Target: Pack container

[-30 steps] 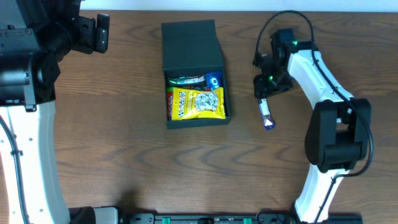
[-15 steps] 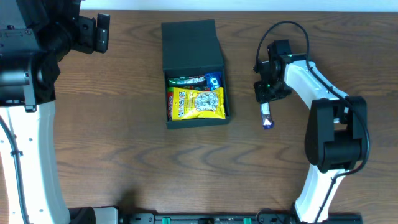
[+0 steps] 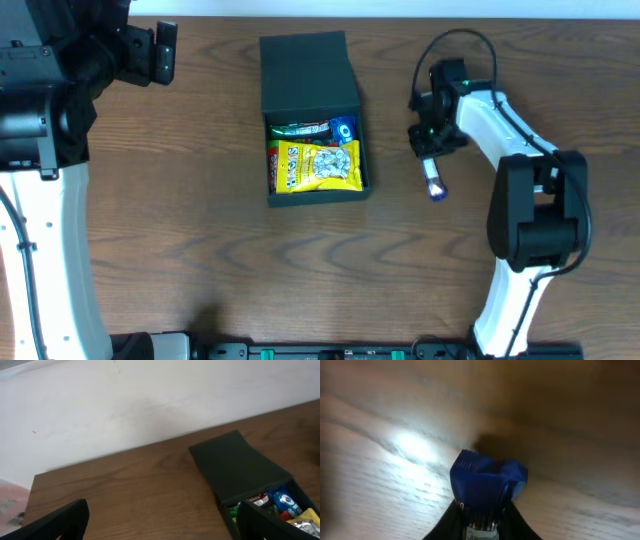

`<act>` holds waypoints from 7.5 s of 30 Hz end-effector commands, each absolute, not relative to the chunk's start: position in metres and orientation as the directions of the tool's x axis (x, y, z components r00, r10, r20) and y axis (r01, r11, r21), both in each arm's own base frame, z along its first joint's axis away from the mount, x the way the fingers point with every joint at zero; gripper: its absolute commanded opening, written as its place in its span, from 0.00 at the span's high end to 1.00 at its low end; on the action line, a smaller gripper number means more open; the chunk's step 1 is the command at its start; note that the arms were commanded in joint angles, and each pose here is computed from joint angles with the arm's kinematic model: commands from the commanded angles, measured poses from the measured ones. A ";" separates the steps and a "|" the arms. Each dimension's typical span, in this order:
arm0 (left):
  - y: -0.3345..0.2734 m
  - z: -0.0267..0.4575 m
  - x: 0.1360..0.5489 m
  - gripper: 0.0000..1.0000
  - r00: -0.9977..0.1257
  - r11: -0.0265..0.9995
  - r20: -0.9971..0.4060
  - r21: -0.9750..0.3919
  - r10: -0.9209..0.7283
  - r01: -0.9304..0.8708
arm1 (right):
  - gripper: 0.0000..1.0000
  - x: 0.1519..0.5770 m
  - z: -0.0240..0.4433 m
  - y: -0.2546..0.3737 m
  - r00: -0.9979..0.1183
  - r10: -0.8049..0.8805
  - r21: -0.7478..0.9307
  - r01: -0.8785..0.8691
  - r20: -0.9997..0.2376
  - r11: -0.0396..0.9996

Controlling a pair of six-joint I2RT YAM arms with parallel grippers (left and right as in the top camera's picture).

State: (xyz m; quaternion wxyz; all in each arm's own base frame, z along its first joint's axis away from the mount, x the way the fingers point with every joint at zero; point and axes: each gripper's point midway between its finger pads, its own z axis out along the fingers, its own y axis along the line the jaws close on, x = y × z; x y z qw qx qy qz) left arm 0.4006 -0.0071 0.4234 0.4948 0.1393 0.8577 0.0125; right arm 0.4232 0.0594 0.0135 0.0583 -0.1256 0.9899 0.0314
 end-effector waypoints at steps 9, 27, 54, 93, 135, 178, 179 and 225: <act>-0.008 0.434 0.399 0.05 -0.435 0.948 -0.852 0.196 0.290 0.249 | 0.86 0.497 0.164 0.199 -0.641 -0.536 0.011 -0.647 -0.550 0.763; -0.008 0.436 0.399 0.05 -0.410 0.926 -0.839 0.258 0.356 0.277 | 0.75 0.456 0.116 0.310 -0.241 -0.921 -0.400 -0.845 -0.307 0.354; -0.025 0.251 0.495 0.94 -0.807 0.961 -0.588 -0.250 -0.053 0.119 | 0.98 0.522 0.143 0.168 -0.831 -0.191 0.106 -0.286 -0.522 0.953; -0.135 0.035 0.547 0.94 -0.950 0.755 -0.104 -0.635 -0.294 -0.164 | 0.99 0.536 0.053 0.217 -0.951 0.004 0.804 -0.260 -0.310 0.535; -0.076 0.140 0.453 0.94 -0.994 0.951 -0.094 -0.298 0.057 0.083 | 0.99 0.421 0.110 0.154 -0.958 -0.231 0.400 -0.282 -0.171 0.872; -0.160 0.063 0.409 0.94 -0.993 0.889 0.105 -0.458 0.054 -0.001 | 0.99 0.425 0.078 0.177 -0.947 -0.223 0.491 -0.311 -0.231 0.814; -0.162 0.063 0.409 0.94 -0.993 0.888 0.104 -0.459 0.060 0.006 | 0.99 0.427 0.078 0.178 -0.945 -0.224 0.489 -0.316 -0.238 0.813; -0.227 0.095 0.365 0.94 -0.908 0.832 -0.100 -0.371 0.407 0.413 | 0.98 0.279 0.039 0.194 -0.932 0.134 0.337 0.014 -0.337 0.941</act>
